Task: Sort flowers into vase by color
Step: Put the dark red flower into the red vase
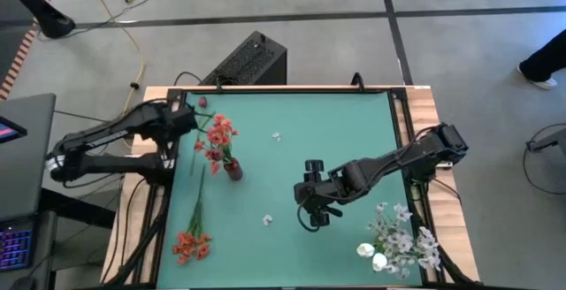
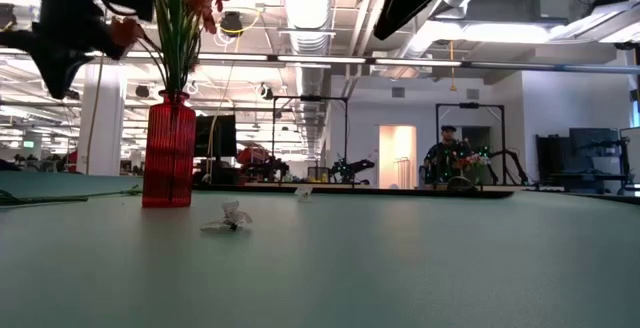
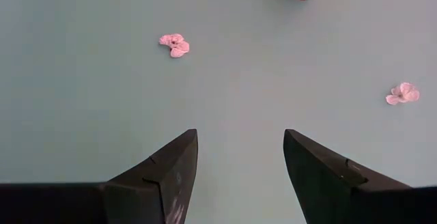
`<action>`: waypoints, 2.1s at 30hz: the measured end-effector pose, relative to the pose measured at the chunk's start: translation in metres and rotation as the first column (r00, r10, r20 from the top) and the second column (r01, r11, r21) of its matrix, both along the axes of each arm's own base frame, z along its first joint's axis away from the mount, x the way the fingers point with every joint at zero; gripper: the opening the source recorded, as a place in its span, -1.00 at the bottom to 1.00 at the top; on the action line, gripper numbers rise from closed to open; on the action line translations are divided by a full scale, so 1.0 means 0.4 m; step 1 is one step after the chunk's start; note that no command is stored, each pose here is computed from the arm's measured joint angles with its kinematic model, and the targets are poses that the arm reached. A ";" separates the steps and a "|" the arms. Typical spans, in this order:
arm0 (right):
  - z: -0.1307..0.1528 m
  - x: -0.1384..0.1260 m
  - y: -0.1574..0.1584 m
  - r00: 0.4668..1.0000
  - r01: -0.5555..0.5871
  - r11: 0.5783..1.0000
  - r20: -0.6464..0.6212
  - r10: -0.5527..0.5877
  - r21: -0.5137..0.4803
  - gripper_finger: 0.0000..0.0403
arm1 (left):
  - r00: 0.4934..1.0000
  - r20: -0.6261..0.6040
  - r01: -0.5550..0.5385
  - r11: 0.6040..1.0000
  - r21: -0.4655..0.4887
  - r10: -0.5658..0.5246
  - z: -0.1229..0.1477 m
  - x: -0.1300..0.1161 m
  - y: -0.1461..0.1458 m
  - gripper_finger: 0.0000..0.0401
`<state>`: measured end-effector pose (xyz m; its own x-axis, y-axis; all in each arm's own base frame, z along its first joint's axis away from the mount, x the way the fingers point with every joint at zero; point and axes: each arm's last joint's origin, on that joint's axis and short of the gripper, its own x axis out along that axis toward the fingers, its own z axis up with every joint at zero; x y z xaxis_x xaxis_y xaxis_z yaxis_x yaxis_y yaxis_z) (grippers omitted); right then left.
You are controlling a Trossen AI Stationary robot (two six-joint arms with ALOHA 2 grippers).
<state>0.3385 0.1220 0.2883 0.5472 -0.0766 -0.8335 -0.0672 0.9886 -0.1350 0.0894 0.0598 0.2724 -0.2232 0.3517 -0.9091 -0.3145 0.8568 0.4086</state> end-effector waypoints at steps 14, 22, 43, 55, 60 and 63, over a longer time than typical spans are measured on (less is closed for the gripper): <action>-0.003 -0.007 0.003 1.000 0.008 1.000 -0.023 -0.008 0.001 0.21 | 0.986 -0.015 -0.156 0.959 0.236 0.164 -0.027 0.022 0.183 -1.00; -0.003 -0.007 0.003 1.000 0.016 1.000 -0.023 -0.016 0.006 0.21 | 0.824 0.367 -0.479 0.877 0.044 0.431 -0.064 0.081 0.229 -1.00; -0.088 -0.043 0.039 0.994 -0.041 0.999 -0.100 0.038 -0.028 0.21 | 0.766 0.151 -0.618 0.780 -0.099 0.625 -0.305 0.124 0.266 -0.02; -0.100 -0.041 0.063 0.998 -0.043 0.999 -0.035 0.042 -0.007 0.21 | 0.743 0.204 -0.629 0.770 -0.113 0.637 -0.347 0.133 0.229 -0.06; -0.093 -0.040 0.088 0.996 -0.087 0.994 0.030 0.089 -0.059 0.21 | 0.737 0.221 -0.623 0.769 -0.146 0.639 -0.348 0.140 0.225 -0.41; -0.091 -0.039 0.093 0.994 -0.100 0.993 0.044 0.103 -0.063 0.21 | 0.734 0.224 -0.620 0.767 -0.165 0.641 -0.349 0.142 0.224 -0.68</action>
